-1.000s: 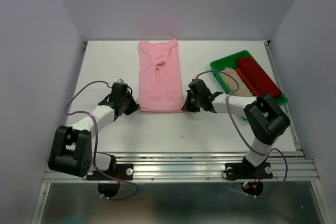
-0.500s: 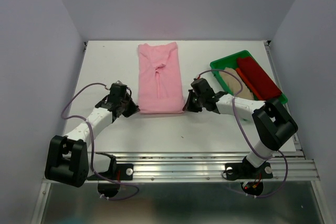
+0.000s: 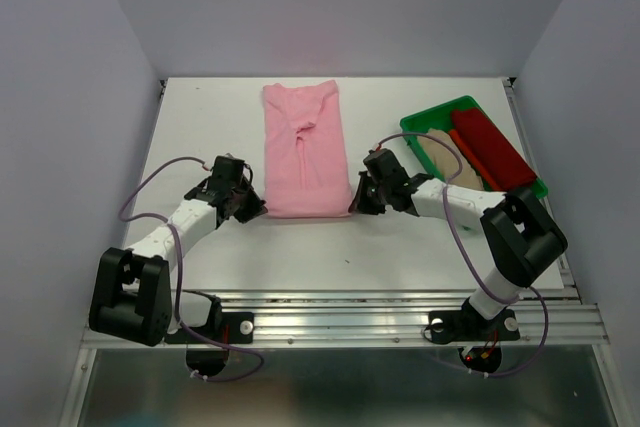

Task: Roll the t-shirts
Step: Roll the T-shirt to the center of the board.

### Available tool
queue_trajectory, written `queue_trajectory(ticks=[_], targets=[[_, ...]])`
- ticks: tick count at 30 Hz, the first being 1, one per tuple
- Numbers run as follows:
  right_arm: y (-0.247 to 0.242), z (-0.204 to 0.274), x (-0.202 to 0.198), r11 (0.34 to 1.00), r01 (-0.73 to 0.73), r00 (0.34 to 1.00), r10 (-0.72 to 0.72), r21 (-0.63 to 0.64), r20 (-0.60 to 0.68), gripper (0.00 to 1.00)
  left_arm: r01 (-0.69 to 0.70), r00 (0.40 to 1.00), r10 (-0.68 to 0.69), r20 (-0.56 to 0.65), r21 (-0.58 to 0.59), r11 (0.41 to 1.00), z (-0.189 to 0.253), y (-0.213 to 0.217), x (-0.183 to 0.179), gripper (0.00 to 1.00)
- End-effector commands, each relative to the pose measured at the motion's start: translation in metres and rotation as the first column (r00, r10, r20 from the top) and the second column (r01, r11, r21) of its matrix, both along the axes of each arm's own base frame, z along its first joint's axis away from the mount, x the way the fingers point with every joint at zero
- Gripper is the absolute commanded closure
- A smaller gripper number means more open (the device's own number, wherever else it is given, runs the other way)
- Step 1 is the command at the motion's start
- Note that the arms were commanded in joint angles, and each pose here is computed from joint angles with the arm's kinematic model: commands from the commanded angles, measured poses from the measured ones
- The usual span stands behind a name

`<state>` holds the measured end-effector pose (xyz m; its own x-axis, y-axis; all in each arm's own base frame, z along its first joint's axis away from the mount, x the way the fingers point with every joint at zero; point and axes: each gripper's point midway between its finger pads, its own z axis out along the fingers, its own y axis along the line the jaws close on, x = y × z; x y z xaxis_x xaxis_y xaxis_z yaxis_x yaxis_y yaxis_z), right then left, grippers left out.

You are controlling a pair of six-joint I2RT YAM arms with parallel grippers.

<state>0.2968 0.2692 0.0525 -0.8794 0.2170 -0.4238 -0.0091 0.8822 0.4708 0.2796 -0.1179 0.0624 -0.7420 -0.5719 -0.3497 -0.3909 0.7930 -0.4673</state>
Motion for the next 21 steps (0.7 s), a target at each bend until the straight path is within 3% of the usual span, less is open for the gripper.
queue_trajectory(ticks=[1, 3, 4, 6, 11, 21], targets=[[0.004, 0.018, 0.01, 1.0, 0.002, 0.999, -0.002, 0.009, 0.037, 0.88, -0.017, 0.999, 0.017, 0.034, 0.008, 1.0, 0.015, 0.003, 0.008, 1.0], [0.003, 0.017, 0.01, 1.0, 0.003, 1.0, -0.003, 0.002, 0.029, 0.83, -0.019, 0.999, 0.019, 0.032, 0.016, 1.0, 0.015, 0.004, 0.01, 1.0], [0.003, 0.014, 0.01, 1.0, 0.004, 1.0, -0.004, -0.002, 0.023, 0.74, -0.017, 0.999, 0.017, 0.03, 0.022, 1.0, 0.013, 0.004, 0.01, 1.0], [0.004, 0.009, 0.009, 1.0, 0.001, 1.0, -0.001, -0.004, 0.011, 0.71, -0.01, 1.0, 0.009, 0.014, 0.024, 1.0, 0.007, 0.003, 0.01, 1.0], [0.004, 0.004, 0.003, 1.0, -0.008, 1.0, 0.008, 0.004, -0.005, 0.52, 0.013, 1.0, -0.013, -0.021, 0.002, 1.0, -0.009, -0.003, 0.003, 1.0], [0.017, -0.005, -0.017, 0.997, -0.045, 0.998, 0.047, 0.062, -0.04, 0.52, 0.017, 1.0, -0.017, -0.014, 0.004, 1.0, -0.008, -0.004, 0.004, 1.0]])
